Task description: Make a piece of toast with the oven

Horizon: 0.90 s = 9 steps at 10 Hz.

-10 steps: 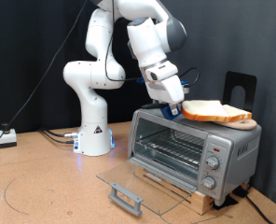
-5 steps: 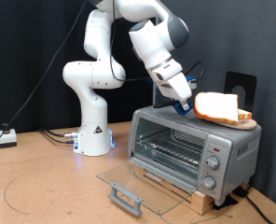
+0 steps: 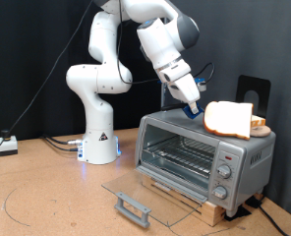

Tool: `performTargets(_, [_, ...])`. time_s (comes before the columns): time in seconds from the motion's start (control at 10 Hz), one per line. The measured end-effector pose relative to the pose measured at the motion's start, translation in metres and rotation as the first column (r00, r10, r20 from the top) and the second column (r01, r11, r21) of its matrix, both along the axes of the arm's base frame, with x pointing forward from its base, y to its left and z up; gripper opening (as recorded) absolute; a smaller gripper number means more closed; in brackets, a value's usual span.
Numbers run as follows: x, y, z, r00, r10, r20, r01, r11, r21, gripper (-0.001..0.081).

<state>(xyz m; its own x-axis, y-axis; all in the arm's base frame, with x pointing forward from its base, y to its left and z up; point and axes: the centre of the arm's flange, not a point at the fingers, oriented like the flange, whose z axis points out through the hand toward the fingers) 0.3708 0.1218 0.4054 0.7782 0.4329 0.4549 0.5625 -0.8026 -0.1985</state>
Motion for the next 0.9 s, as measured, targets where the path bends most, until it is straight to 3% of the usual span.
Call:
performTargets(0.3, [-0.003, -0.031, 0.004, 0.993, 0.071, -0.093, -0.075, 0.996, -0.040, 0.0396])
performTargets(0.6, [-0.023, -0.055, 0.012, 0.950, 0.210, -0.231, -0.229, 0.972, -0.058, 0.0396])
performTargets(0.8, [-0.039, -0.069, 0.021, 0.931, 0.251, -0.267, -0.276, 0.959, -0.063, 0.0396])
performTargets(0.9, [-0.043, -0.075, 0.025, 0.937, 0.238, -0.257, -0.264, 0.962, -0.068, 0.0396])
